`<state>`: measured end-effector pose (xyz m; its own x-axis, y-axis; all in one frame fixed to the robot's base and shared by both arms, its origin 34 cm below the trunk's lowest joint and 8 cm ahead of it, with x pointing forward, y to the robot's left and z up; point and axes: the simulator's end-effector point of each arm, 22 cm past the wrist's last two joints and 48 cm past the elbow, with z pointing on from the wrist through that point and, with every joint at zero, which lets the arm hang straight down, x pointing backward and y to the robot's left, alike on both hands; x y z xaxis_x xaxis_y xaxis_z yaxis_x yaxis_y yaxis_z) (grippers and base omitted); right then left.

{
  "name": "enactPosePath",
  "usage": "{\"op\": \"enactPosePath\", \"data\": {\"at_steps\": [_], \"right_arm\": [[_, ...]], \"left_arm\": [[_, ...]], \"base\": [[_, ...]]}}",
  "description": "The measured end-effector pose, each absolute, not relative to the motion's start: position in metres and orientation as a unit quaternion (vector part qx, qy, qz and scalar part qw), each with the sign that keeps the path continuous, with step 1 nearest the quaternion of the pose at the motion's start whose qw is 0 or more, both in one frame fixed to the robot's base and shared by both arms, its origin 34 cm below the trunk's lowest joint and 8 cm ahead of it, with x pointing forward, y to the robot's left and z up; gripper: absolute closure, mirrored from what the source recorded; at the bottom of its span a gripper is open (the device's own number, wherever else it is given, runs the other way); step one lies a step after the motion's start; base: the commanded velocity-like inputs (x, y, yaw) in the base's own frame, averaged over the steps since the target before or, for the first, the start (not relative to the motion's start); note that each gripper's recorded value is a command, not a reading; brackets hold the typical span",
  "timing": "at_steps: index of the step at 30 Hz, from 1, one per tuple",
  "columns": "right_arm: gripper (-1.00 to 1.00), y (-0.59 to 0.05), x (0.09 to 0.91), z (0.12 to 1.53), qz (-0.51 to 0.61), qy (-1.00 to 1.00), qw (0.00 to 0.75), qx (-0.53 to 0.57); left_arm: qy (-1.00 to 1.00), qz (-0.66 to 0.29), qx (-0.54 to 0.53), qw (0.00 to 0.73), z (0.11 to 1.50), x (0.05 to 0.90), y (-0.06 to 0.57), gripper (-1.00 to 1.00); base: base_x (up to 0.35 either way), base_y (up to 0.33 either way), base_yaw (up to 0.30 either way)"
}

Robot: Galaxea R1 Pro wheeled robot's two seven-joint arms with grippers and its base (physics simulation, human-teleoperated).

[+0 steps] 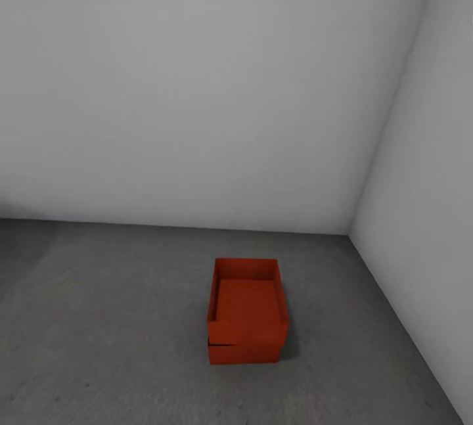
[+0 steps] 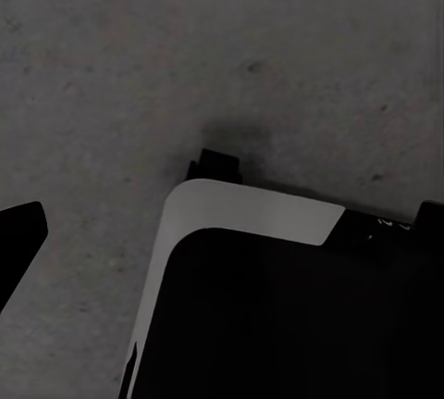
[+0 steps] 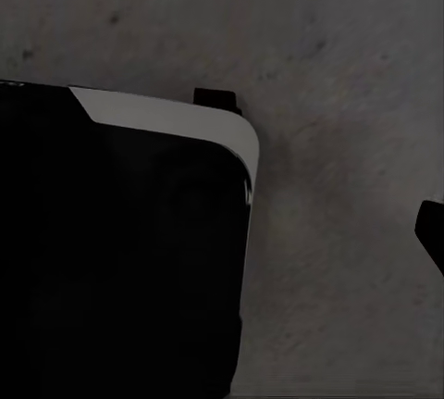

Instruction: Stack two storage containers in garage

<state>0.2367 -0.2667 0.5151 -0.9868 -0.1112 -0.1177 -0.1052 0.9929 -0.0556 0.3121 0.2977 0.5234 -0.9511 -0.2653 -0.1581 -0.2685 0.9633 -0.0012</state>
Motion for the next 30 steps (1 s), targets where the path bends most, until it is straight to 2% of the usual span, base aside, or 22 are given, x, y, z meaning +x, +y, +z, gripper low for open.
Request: {"op": "enactPosePath", "data": {"at_steps": [30], "right_arm": [[-1.0, -0.263, 0.238, 0.519, -0.022, 0.994, 0.087, -0.056]], "left_arm": [[0.985, 0.009, -0.133, 0.106, 0.532, 0.331, 0.298, -1.0]], "base": [[0.0, 0.0, 0.0]]}}
